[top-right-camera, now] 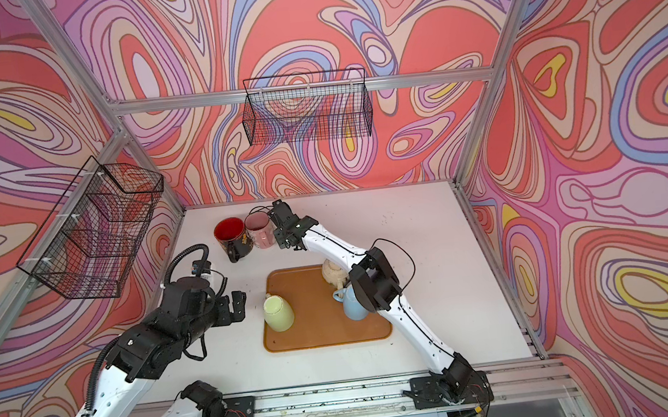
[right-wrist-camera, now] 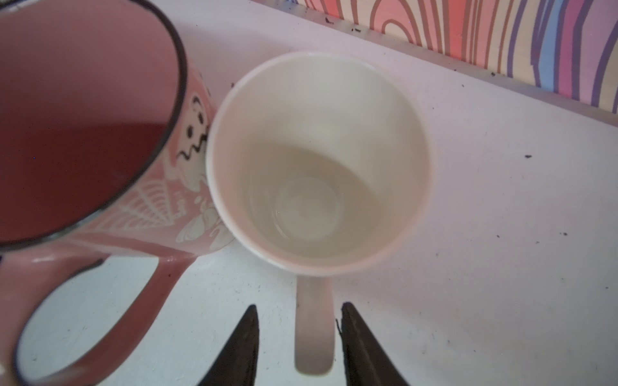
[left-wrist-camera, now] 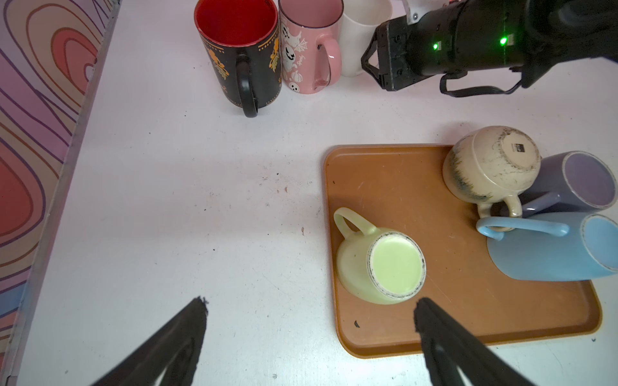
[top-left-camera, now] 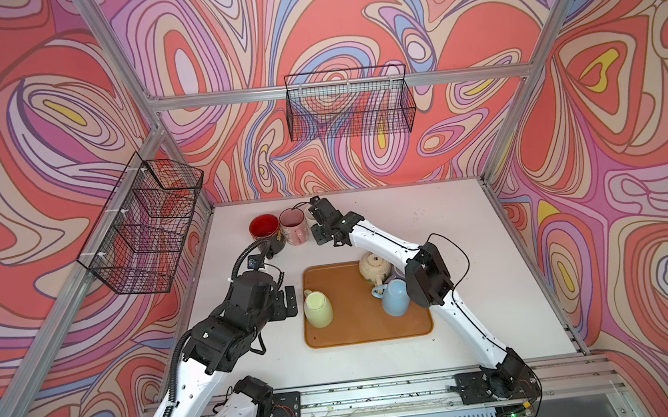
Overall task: Turn the mug right side up
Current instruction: Place the mug at the top-center of the table, then rotate the mug on the tray.
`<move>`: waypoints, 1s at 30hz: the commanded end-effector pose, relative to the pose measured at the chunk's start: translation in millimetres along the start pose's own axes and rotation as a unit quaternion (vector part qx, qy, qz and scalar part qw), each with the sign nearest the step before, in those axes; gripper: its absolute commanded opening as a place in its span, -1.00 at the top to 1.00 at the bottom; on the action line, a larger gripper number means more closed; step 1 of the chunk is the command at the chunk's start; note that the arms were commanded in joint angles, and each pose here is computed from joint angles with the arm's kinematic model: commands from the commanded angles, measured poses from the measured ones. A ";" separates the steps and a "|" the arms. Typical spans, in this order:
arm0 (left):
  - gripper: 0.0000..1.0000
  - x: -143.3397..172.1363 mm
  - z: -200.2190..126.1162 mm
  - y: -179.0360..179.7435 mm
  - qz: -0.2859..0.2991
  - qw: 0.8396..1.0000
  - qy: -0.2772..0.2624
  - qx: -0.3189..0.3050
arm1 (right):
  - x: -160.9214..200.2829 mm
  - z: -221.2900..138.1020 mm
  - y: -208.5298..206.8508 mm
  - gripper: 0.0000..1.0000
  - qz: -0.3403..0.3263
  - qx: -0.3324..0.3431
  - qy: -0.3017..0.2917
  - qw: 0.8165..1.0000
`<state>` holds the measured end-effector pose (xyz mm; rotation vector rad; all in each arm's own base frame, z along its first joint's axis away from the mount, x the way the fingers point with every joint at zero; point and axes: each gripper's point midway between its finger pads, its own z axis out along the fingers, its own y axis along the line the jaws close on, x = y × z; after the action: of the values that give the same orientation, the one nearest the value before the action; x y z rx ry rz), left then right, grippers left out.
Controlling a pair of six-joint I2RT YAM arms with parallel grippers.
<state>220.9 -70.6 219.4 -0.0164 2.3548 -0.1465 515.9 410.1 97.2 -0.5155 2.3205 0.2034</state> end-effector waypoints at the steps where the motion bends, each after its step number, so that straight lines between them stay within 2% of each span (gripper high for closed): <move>1: -1.00 0.9 5.0 -13.6 0.019 0.999 0.020 0.030 | -44.1 -57.8 4.2 0.05 0.009 -0.022 -0.060 0.998; 6: -0.98 0.0 8.4 -37.6 0.034 0.996 0.048 0.068 | -53.0 -110.7 -4.6 -0.05 0.014 -0.035 -0.093 0.995; 12: -0.88 -5.7 8.7 -76.7 0.116 0.990 0.044 0.072 | -37.9 -164.4 -21.0 -0.08 0.019 -0.037 -0.102 0.994; 14: -0.76 -4.0 15.0 -90.7 0.126 0.986 0.064 0.087 | -29.6 -182.2 -31.0 -0.09 0.027 -0.034 -0.104 0.994; 18: -0.27 -5.7 29.0 -116.8 0.134 0.981 0.095 0.107 | -10.6 -222.8 -60.6 -0.09 0.052 -0.017 -0.115 0.992; 21: 0.02 -9.9 39.6 -136.2 0.146 0.978 0.106 0.110 | 8.2 -249.5 -84.1 -0.09 0.075 -0.005 -0.119 0.990; 26: 0.25 -6.8 64.8 -177.3 0.173 0.968 0.142 0.116 | 41.4 -292.7 -115.9 -0.09 0.113 0.010 -0.129 0.985; 30: 0.29 -4.0 85.1 -203.5 0.167 0.963 0.171 0.126 | 76.5 -309.2 -141.8 -0.08 0.141 0.039 -0.114 0.983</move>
<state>274.2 -266.4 189.4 0.5570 2.5916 -0.2633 342.2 191.1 286.0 -0.1833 2.0935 0.3321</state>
